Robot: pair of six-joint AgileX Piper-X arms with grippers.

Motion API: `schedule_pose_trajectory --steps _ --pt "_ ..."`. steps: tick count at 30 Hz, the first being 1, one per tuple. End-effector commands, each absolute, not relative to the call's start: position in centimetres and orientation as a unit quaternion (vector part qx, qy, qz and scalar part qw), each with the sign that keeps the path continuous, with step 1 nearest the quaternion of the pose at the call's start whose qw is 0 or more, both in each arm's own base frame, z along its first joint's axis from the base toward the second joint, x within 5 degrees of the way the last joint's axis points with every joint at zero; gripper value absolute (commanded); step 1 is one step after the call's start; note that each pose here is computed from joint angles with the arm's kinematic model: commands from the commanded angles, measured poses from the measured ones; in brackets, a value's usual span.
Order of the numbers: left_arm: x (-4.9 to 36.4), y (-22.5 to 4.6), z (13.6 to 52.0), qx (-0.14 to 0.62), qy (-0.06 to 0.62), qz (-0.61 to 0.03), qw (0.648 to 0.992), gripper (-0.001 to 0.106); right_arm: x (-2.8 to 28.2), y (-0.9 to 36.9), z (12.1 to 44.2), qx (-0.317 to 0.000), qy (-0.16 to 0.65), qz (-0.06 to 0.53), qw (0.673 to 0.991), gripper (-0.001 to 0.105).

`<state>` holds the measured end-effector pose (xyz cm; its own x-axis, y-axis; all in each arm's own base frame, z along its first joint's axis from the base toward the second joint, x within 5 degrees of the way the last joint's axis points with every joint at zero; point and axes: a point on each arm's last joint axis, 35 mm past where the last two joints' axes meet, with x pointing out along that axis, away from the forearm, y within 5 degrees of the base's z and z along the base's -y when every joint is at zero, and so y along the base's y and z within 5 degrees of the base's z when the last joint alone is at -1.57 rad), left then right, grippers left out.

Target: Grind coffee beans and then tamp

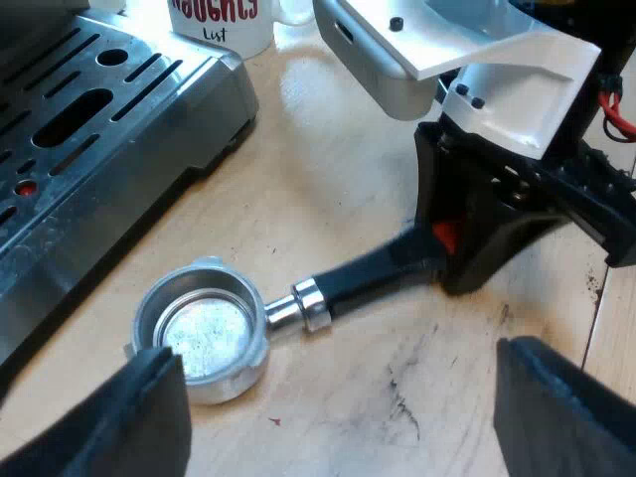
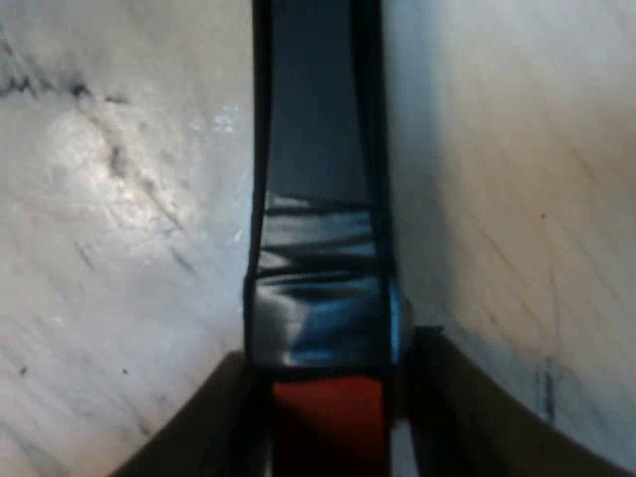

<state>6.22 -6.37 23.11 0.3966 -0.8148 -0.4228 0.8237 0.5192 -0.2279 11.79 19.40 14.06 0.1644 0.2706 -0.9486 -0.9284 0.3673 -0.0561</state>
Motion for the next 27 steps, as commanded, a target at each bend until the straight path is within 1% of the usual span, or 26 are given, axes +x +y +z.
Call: schedule_pose_trajectory --steps 1,6,7,8,10,13,16,21,23,27 --pt "6.2 -6.5 23.4 0.007 0.239 -0.496 0.835 0.066 11.4 18.6 13.7 -0.358 0.502 0.43 0.66 0.044" --pt "6.2 -6.5 23.4 0.007 0.239 -0.496 0.835 0.066 11.1 18.1 13.6 -0.361 0.525 0.418 0.647 0.044" --pt "6.2 -6.5 23.4 0.007 0.239 -0.496 0.835 0.066 11.0 18.0 13.6 -0.363 0.53 0.416 0.644 0.046" --pt "6.2 -6.5 23.4 0.007 0.239 -0.496 0.835 0.066 11.0 17.9 13.5 -0.362 0.535 0.412 0.642 0.049" --pt "6.2 -6.5 23.4 0.007 0.239 -0.496 0.835 0.066 10.8 17.5 13.5 -0.362 0.552 0.402 0.634 0.06" --pt "6.2 -6.5 23.4 0.007 0.239 -0.496 0.835 0.066 10.5 17.2 13.7 -0.371 0.571 0.394 0.618 0.069" --pt "6.2 -6.5 23.4 0.007 0.239 -0.496 0.835 0.066 10.5 17.1 14.5 -0.377 0.583 0.388 0.607 0.069" --pt "6.2 -6.5 23.5 0.007 0.237 -0.497 0.835 0.066 10.6 17.3 16.6 -0.379 0.583 0.389 0.604 0.069" --pt "6.2 -6.5 23.6 0.007 0.236 -0.497 0.835 0.066 10.7 17.4 17.6 -0.378 0.579 0.392 0.607 0.069" --pt "6.2 -6.4 23.7 0.007 0.234 -0.497 0.836 0.066 10.8 17.4 20.3 -0.376 0.549 0.391 0.635 0.069"
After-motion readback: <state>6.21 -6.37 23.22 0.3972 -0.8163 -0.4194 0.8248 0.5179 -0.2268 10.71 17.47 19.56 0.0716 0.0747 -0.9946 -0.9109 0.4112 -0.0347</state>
